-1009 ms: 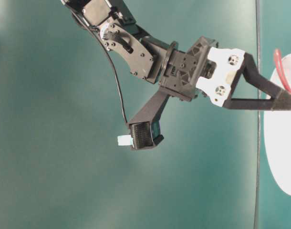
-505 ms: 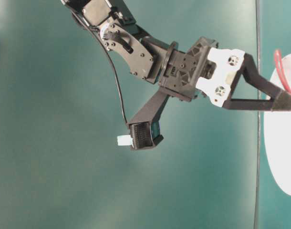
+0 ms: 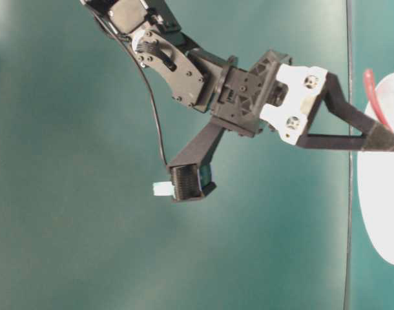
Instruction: Scoop the yellow hexagonal prism block from the bowl with a spoon using the right arm.
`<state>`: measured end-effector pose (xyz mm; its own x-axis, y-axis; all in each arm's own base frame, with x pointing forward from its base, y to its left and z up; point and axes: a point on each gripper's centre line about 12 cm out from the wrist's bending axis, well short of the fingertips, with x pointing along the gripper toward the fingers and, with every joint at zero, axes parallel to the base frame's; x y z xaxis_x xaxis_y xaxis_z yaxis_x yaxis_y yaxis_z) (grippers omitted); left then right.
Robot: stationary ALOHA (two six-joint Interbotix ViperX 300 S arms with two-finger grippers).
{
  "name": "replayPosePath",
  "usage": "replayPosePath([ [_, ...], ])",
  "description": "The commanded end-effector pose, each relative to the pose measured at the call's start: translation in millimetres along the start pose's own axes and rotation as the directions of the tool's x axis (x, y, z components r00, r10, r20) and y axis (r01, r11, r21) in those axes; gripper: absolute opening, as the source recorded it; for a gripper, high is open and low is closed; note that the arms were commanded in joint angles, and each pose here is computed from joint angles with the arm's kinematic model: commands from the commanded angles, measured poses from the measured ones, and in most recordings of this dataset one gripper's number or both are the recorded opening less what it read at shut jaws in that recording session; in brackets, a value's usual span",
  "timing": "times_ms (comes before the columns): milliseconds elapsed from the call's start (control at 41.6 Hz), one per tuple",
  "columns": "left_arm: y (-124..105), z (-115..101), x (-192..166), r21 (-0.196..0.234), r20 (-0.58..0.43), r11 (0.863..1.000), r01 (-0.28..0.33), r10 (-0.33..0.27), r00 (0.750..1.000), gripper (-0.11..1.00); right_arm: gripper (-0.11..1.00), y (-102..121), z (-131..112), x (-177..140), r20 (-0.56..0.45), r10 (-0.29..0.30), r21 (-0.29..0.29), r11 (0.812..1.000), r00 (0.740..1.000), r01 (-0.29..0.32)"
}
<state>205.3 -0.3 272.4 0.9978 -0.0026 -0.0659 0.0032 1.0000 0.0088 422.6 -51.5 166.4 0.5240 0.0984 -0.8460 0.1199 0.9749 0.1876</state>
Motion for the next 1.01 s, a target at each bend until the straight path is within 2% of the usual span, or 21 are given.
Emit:
replayPosePath([
  [0,0,12,2,0.003,0.032,1.000,0.002,-0.002,0.999,0.03,0.24,6,14,-22,0.070,0.003,-0.017,1.000,0.998,-0.002],
  [481,0,12,2,0.003,0.034,1.000,0.002,-0.002,0.999,0.03,0.23,10,21,-44,0.116,0.003,-0.031,1.000,0.993,0.000],
  [985,0,12,2,0.002,0.034,1.000,0.002,-0.002,0.999,0.03,0.23,14,31,-87,0.185,-0.008,-0.068,0.997,0.983,0.021],
])
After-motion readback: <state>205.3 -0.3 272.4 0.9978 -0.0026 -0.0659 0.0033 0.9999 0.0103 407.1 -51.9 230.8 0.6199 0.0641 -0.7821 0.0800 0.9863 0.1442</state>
